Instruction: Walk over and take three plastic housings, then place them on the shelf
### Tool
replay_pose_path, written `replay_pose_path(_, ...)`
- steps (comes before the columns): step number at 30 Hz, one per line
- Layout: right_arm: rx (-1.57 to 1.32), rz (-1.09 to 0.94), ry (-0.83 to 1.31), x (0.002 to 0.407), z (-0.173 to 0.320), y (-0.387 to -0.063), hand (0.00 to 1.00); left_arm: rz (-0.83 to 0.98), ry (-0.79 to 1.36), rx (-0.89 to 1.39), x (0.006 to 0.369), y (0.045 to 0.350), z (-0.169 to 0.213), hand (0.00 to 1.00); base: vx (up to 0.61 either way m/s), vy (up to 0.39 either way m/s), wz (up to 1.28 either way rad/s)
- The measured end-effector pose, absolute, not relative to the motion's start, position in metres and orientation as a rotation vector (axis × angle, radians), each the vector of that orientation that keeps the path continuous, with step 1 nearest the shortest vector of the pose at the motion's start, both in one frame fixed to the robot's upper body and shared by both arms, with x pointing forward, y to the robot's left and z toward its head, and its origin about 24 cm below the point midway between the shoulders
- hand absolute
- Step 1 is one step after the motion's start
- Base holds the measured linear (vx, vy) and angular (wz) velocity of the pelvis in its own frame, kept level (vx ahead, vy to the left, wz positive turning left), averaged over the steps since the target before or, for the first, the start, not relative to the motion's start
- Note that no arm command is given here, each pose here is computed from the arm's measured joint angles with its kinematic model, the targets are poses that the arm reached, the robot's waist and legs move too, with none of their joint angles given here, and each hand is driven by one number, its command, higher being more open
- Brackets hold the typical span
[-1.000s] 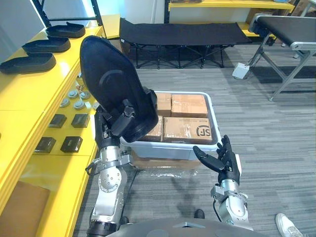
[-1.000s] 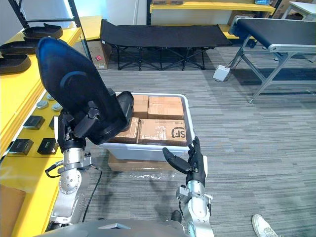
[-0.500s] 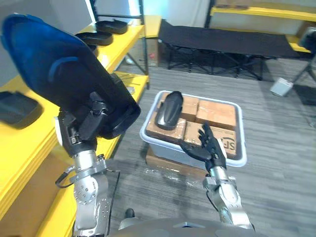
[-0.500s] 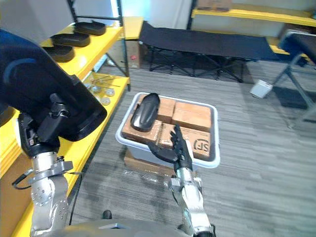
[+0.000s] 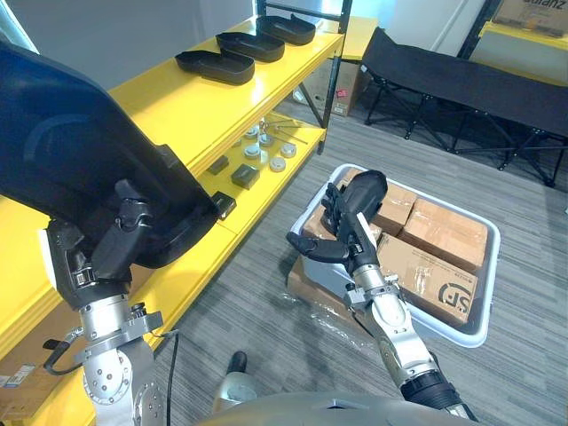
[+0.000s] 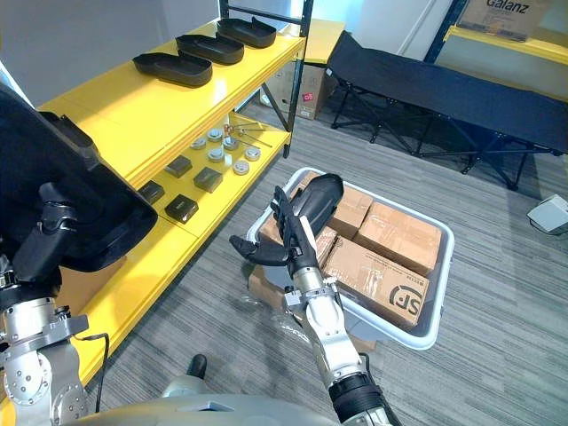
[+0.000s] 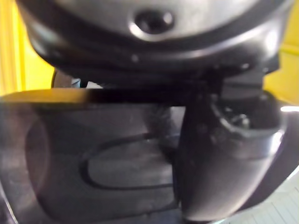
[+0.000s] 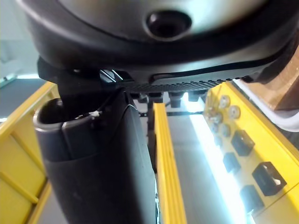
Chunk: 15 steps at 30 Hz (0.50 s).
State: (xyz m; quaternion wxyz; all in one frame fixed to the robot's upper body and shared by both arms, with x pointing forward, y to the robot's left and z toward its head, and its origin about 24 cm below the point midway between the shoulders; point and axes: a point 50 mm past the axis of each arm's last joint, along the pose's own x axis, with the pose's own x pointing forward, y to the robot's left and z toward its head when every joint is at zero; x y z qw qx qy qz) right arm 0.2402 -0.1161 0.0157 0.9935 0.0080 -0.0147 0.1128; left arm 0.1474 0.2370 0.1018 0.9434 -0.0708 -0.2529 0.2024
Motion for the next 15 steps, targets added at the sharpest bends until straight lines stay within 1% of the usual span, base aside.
replay_pose_path(4, 0.0, 0.247, -0.032, 0.241, 0.016, -0.115, 1.0, 0.412, -0.479, -0.145, 0.141, 0.237, 0.096, 0.0, 0.01, -0.009, 0.04)
replay_pose_path(6, -0.006, 0.256, -0.032, 0.241, 0.017, -0.116, 1.0, 0.403, -0.483, -0.144, 0.142, 0.236, 0.096, 0.0, 0.0, -0.016, 0.43)
replay_pose_path(12, -0.032, 0.197, 0.01, 0.238, 0.01, -0.134, 1.0, 0.333, -0.499, -0.128, 0.145, 0.233, 0.099, 0.0, -0.03, 0.041, 0.83)
replay_pose_path(15, -0.032, 0.123, 0.015, 0.233, 0.009, -0.148, 1.0, 0.226, -0.512, -0.105, 0.148, 0.234, 0.104, 0.0, -0.02, 0.06, 1.35)
